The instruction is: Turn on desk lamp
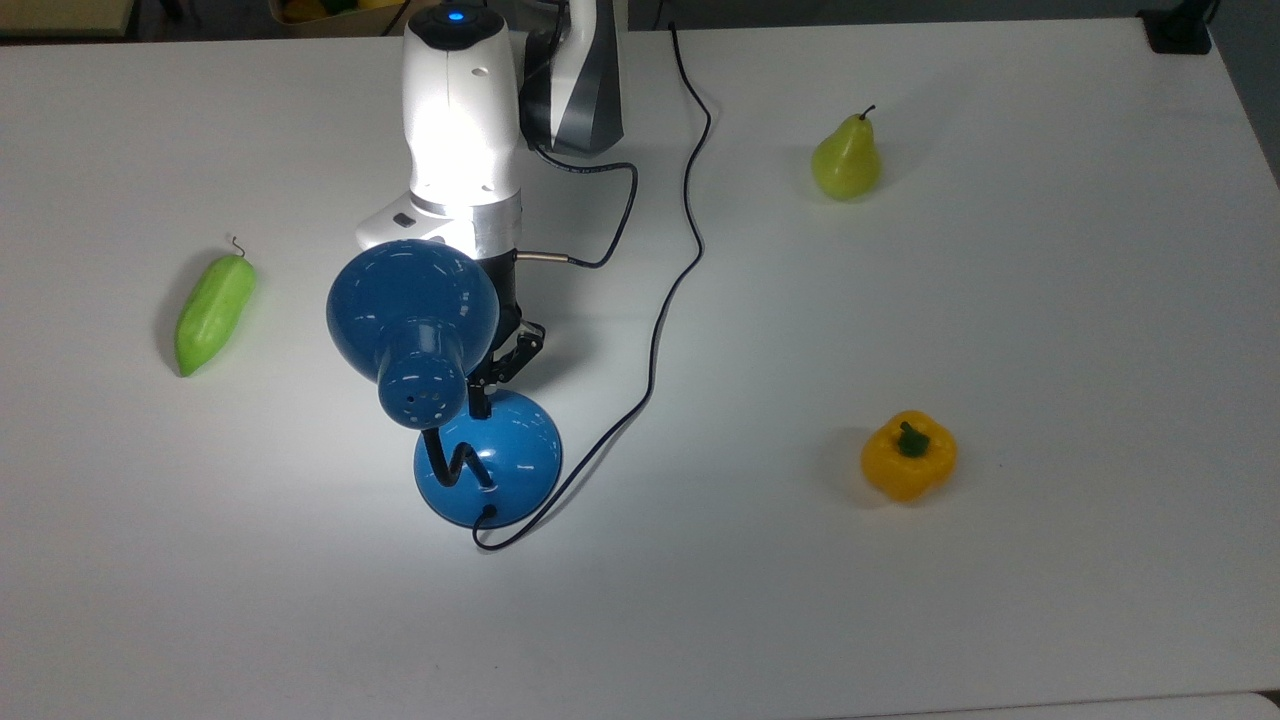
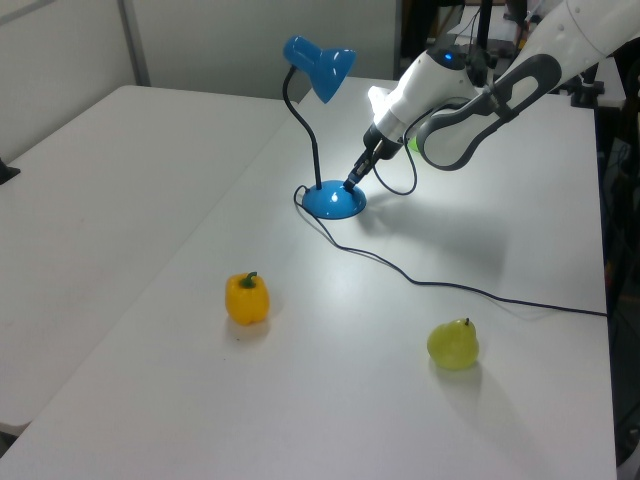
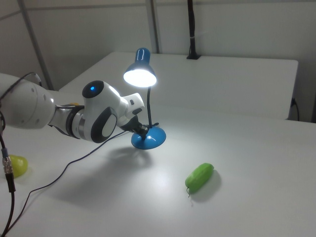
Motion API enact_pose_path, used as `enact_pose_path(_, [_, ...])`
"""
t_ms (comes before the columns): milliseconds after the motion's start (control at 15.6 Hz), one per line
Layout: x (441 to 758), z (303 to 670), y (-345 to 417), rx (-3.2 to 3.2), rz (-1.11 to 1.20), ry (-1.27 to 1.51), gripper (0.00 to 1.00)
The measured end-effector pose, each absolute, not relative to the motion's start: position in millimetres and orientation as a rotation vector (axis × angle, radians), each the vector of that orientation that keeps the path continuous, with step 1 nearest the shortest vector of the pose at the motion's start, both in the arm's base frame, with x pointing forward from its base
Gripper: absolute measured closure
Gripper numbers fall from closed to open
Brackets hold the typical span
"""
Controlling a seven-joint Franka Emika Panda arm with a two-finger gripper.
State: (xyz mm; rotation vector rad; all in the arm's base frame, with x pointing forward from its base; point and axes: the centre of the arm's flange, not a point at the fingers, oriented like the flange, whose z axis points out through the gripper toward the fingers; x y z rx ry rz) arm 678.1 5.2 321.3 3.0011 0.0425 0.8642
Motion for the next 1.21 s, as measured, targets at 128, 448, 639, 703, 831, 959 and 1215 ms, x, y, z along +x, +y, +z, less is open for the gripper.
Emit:
enact_pose_path(128, [669.2, 334.3, 7.5, 3.035, 0.734, 0.046, 0.99])
enact_pose_path(448, [632.9, 398.7, 13.3, 3.099, 0.369, 0.054, 0.81])
enact_pose_path(639, [606.0, 428.8, 24.4, 3.114, 0.171, 0.08, 0.53])
enact_pose_path(703, [595.7, 442.1, 27.9, 3.116, 0.117, 0.089, 0.43])
enact_pose_path(831, [574.7, 475.3, 34.0, 3.116, 0.038, 0.098, 0.22])
enact_pose_path(959, [555.4, 513.7, 36.9, 3.115, -0.032, 0.056, 0.04])
enact_pose_path(1215, [540.4, 577.0, 41.3, 3.113, -0.045, -0.038, 0.0])
